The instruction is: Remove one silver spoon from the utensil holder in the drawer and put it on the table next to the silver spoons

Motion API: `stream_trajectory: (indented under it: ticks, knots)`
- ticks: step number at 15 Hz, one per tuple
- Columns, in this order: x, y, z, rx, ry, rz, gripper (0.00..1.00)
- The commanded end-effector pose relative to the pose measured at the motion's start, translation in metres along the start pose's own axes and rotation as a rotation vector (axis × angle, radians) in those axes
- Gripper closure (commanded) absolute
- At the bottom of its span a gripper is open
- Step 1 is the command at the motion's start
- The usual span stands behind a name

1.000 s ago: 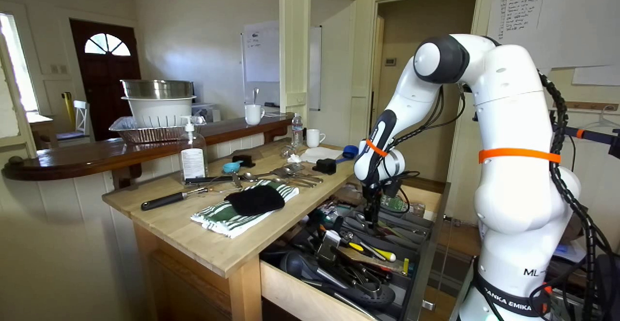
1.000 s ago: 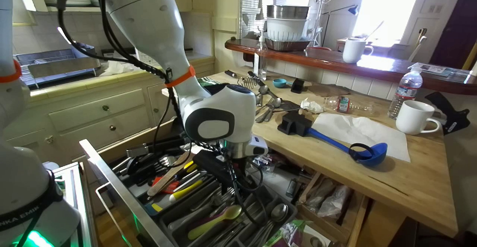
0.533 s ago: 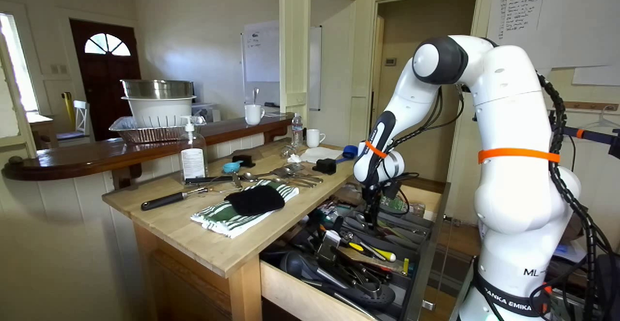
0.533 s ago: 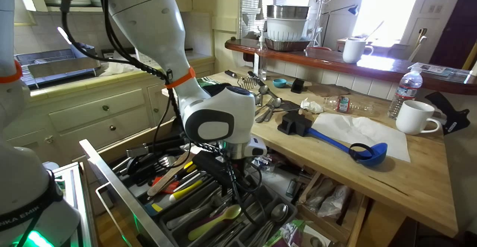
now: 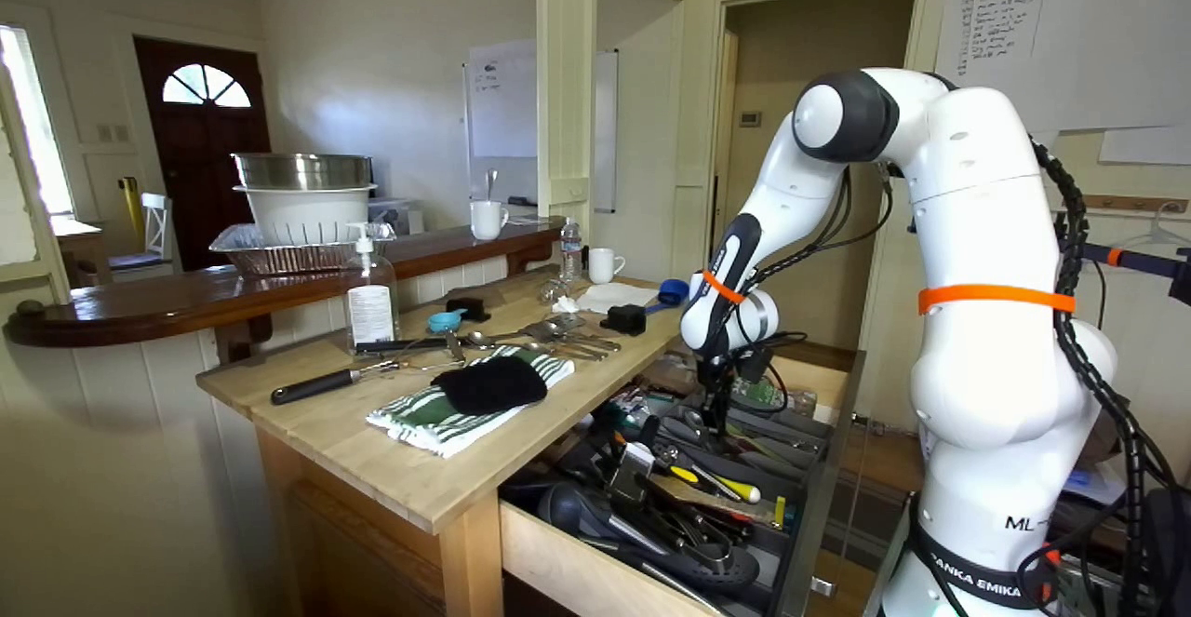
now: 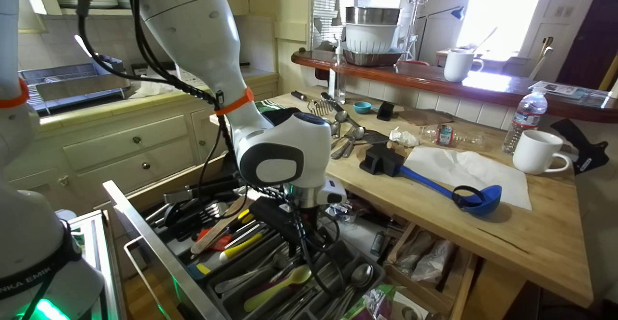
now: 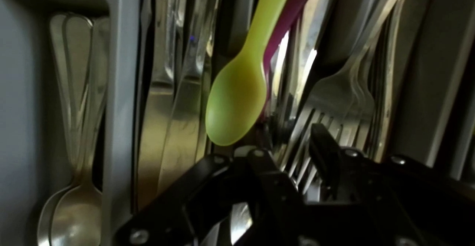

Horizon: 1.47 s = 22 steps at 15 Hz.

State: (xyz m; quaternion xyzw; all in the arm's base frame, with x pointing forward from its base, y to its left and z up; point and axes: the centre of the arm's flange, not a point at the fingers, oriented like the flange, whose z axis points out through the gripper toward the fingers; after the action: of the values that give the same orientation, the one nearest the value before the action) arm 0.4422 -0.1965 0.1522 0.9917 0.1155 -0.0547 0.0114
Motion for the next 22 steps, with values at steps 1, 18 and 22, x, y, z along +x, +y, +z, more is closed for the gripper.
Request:
stream_trajectory:
  ticks: [1, 18, 22]
  knots:
    - [-0.003, 0.001, 0.008, 0.000, 0.022, 0.004, 0.84]
    - [-0.016, -0.021, -0.033, -0.012, 0.055, 0.015, 0.98]
    - [-0.021, -0.017, -0.043, -0.016, 0.076, 0.045, 0.98]
